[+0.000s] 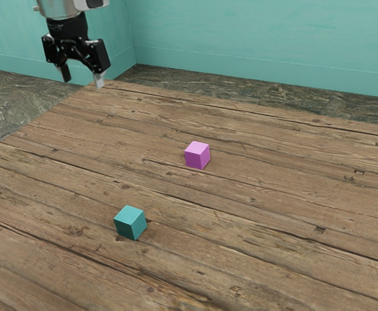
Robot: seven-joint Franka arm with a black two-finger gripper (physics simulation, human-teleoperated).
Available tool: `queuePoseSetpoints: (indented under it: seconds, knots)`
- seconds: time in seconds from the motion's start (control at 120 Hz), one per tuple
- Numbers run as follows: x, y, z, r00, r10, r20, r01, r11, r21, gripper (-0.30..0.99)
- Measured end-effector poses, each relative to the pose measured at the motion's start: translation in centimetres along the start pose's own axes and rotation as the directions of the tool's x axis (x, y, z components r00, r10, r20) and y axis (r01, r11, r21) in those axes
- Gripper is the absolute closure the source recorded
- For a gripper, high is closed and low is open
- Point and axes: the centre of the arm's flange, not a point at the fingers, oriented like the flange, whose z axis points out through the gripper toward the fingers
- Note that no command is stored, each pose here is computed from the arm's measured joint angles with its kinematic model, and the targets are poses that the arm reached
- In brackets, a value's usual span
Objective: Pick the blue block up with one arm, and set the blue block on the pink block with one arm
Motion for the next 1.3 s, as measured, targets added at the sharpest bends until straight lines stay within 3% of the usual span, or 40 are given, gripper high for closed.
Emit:
queuePoseSetpoints:
  seconds: [0.183,0.275,0.333,0.55,0.792,0.9,1.017,1.1,1.3]
  knots:
    - [-0.6,-0.1,-0.5,0.999,-0.022,0.025,0.022,1.0,0.002,0.0]
    - [-2.8,-0.4,-9.2,0.991,-0.036,-0.128,0.034,0.999,-0.018,0.0]
    - [-3.9,-0.5,-11.6,0.985,-0.041,-0.165,0.037,0.999,-0.031,0.0]
    - [-2.0,-0.1,-9.2,0.995,-0.044,-0.09,0.041,0.998,-0.041,0.0]
    - [-1.6,0.0,-8.4,0.996,-0.054,-0.066,0.051,0.998,-0.037,0.0]
    - [1.0,0.5,0.6,0.996,-0.052,0.069,0.054,0.998,-0.023,0.0]
    - [1.4,1.9,8.9,0.991,-0.033,0.133,0.035,0.999,-0.014,0.0]
    - [1.6,3.2,14.1,0.99,-0.014,0.142,0.016,1.0,-0.012,0.0]
    - [1.5,5.5,20.7,0.997,0.027,0.078,-0.026,1.0,-0.004,0.0]
